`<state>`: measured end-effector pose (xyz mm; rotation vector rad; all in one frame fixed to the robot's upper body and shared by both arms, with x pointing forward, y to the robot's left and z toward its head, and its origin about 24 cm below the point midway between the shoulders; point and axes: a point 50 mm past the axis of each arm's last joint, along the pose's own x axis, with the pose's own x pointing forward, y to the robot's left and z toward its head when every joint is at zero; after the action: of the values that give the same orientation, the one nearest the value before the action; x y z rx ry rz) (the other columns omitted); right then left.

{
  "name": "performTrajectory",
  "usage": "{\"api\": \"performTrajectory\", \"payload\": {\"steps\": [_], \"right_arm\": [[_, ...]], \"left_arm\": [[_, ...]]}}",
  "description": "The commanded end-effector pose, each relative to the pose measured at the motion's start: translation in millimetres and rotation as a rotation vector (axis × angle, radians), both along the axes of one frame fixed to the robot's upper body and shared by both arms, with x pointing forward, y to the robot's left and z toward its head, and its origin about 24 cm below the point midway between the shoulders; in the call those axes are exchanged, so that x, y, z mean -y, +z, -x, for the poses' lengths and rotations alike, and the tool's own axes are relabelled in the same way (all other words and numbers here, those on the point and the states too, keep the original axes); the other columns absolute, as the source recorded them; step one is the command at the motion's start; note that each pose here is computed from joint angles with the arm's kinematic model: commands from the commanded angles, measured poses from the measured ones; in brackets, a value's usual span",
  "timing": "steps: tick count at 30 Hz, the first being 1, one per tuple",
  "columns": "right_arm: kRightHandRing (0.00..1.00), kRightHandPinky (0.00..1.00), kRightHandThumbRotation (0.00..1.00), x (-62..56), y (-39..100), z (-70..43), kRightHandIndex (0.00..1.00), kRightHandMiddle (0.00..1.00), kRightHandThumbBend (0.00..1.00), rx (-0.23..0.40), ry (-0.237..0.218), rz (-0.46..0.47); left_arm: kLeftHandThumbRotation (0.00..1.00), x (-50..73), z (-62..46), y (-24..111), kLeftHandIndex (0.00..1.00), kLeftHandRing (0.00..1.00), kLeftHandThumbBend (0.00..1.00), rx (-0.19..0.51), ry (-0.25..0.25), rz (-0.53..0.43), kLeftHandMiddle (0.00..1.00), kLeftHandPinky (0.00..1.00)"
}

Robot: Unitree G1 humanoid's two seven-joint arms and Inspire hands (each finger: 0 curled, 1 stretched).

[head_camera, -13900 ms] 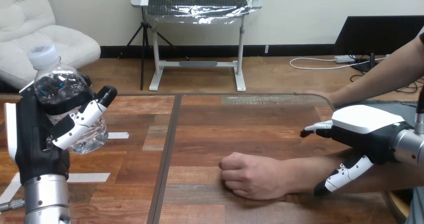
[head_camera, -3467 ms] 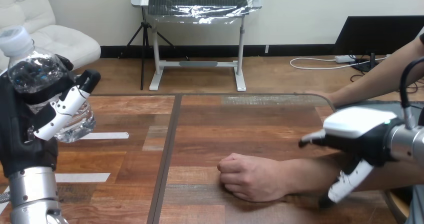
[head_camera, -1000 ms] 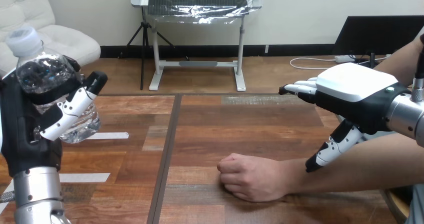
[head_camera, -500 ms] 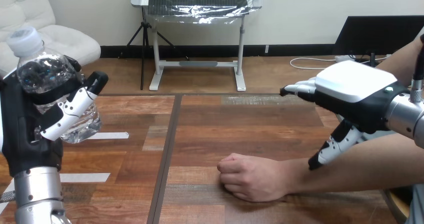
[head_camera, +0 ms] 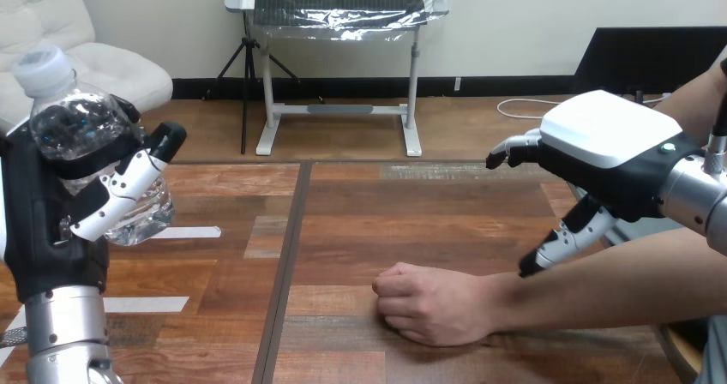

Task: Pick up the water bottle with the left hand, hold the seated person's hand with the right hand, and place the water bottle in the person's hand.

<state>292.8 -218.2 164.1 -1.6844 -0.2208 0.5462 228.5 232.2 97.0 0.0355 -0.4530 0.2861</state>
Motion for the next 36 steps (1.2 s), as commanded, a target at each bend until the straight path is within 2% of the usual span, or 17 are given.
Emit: {"api": "performTrajectory", "payload": {"steps": [1,2,3,6,11,12,15,21,27,32,36], "right_arm": [[0.63,0.56,0.76,-2.7,12.6,-3.5,0.73,0.68,1.00,0.115,0.015,-0.083],[0.60,0.52,0.78,-2.8,12.5,-3.3,0.71,0.65,1.00,0.143,0.027,-0.096],[0.50,0.43,0.79,-2.8,12.4,-3.1,0.62,0.56,0.97,0.160,0.035,-0.104],[0.40,0.33,0.79,-2.4,11.9,-2.8,0.52,0.47,0.93,0.195,0.062,-0.124],[0.28,0.23,0.76,-1.7,11.0,-2.8,0.37,0.35,0.80,0.215,0.095,-0.174],[0.24,0.19,0.74,-1.5,10.8,-2.9,0.32,0.31,0.74,0.220,0.102,-0.185],[0.20,0.16,0.69,-1.3,10.3,-2.8,0.27,0.26,0.69,0.249,0.130,-0.215],[0.13,0.08,0.56,-0.6,9.5,-2.4,0.20,0.20,0.63,0.308,0.174,-0.243],[0.10,0.05,0.48,-1.0,9.7,-1.3,0.18,0.17,0.61,0.356,0.207,-0.245],[0.09,0.03,0.48,-1.3,9.8,-0.4,0.17,0.16,0.65,0.369,0.211,-0.251],[0.12,0.06,0.56,-1.5,10.2,0.4,0.19,0.18,0.72,0.364,0.209,-0.246]], "left_arm": [[0.00,6.2,-5.4,19.0,0.38,0.26,0.51,0.085,-0.018,-0.021,0.32,0.20],[0.00,6.3,-5.2,19.1,0.38,0.26,0.51,0.085,-0.018,-0.021,0.32,0.20],[0.00,6.3,-5.1,19.2,0.38,0.26,0.51,0.086,-0.019,-0.019,0.32,0.20],[0.00,6.3,-5.0,19.2,0.38,0.26,0.51,0.087,-0.018,-0.018,0.32,0.20],[0.00,6.2,-4.8,19.6,0.38,0.26,0.51,0.089,-0.012,-0.018,0.32,0.21],[0.00,6.3,-4.7,19.7,0.38,0.26,0.51,0.089,-0.011,-0.019,0.32,0.21],[0.00,6.3,-4.6,19.9,0.38,0.26,0.51,0.090,-0.007,-0.025,0.32,0.21],[0.00,6.4,-4.4,19.9,0.38,0.26,0.52,0.088,-0.006,-0.026,0.32,0.21],[0.00,6.6,-4.4,19.6,0.38,0.26,0.50,0.089,-0.024,0.000,0.32,0.20],[0.00,6.3,-4.3,19.3,0.38,0.26,0.51,0.082,-0.009,-0.020,0.32,0.20],[0.00,6.8,-4.3,19.5,0.38,0.26,0.51,0.085,-0.011,-0.019,0.32,0.21]]}}
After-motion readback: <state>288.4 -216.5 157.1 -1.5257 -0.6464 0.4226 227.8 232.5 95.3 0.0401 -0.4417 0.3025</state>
